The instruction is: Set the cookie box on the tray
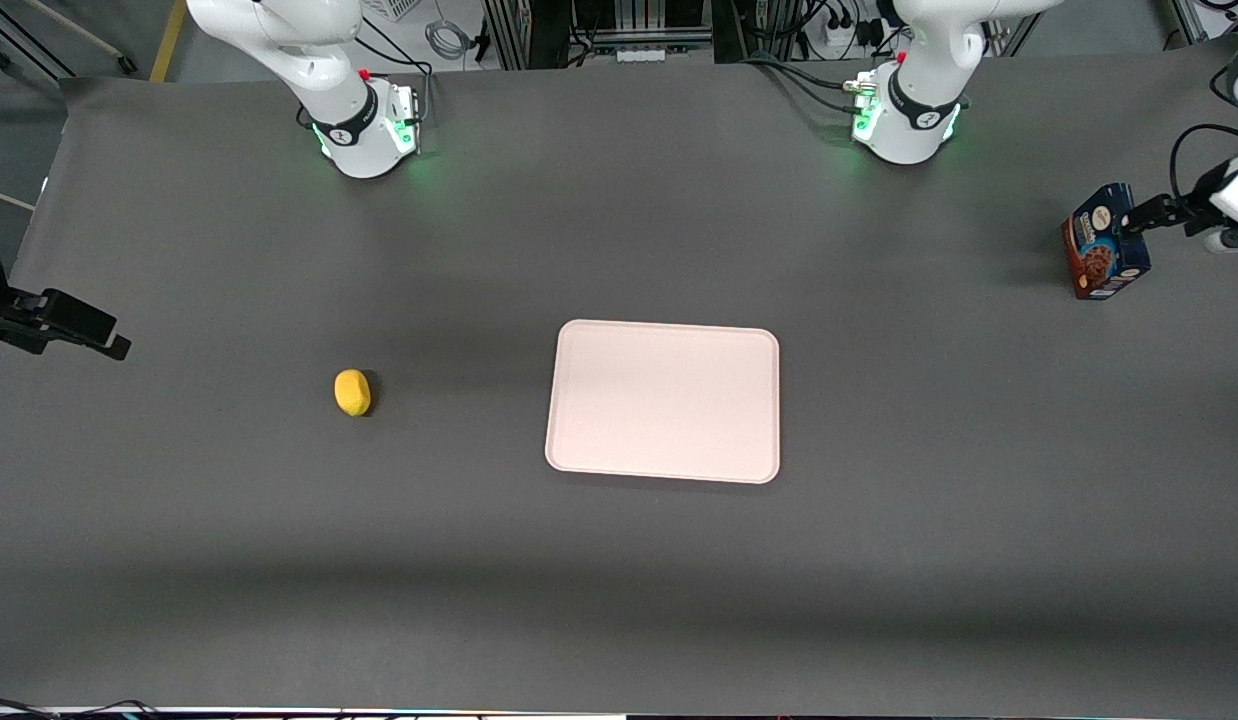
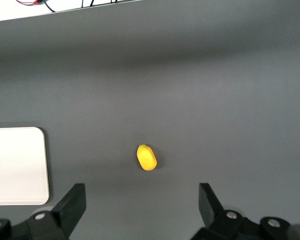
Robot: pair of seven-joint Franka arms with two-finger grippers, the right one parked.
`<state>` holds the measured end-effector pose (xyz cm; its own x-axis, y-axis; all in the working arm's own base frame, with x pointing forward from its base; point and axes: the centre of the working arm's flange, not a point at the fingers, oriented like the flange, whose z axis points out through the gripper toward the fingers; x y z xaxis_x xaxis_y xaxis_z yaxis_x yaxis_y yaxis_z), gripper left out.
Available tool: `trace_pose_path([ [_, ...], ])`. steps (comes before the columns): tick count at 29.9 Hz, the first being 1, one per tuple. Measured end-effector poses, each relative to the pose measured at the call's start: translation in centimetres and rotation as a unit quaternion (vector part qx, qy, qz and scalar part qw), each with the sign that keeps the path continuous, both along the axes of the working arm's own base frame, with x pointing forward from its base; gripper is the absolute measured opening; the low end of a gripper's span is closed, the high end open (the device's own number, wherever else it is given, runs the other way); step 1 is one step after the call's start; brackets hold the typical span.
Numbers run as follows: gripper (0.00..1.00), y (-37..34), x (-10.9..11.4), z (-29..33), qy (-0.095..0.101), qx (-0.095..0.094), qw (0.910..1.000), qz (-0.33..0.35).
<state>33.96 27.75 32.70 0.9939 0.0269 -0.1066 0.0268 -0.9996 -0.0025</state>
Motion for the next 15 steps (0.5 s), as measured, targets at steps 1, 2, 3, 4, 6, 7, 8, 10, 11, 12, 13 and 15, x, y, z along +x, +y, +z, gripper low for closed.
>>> trace_pose_path([
  [1, 1.0, 0.1, -0.4, -0.4, 0.0, 0.003, 1.0, -0.001],
  [2, 1.0, 0.1, -0.7, -0.8, 0.0, 0.004, 1.0, -0.001],
  [3, 1.0, 0.3, -1.1, -1.1, -0.001, 0.007, 1.0, -0.001],
  [4, 1.0, 0.4, -1.4, -1.4, -0.002, 0.009, 1.0, -0.001],
  [6, 1.0, 0.6, -2.1, -2.0, -0.005, 0.012, 0.9999, -0.003],
  [7, 1.0, 0.6, -2.4, -2.3, -0.007, 0.013, 0.9999, -0.003],
  [8, 1.0, 0.7, -2.6, -2.6, -0.009, 0.014, 0.9999, -0.004],
  [10, 1.0, 0.6, -3.1, -3.1, -0.014, 0.016, 0.9998, -0.004],
  [11, 1.0, 0.6, -3.3, -3.4, -0.016, 0.016, 0.9997, -0.004],
  [12, 1.0, 0.5, -3.5, -3.7, -0.019, 0.017, 0.9997, -0.003],
  [13, 1.0, 0.5, -3.7, -4.1, -0.022, 0.017, 0.9996, -0.003],
  [15, 1.0, 0.3, -4.1, -4.8, -0.026, 0.019, 0.9995, -0.003],
])
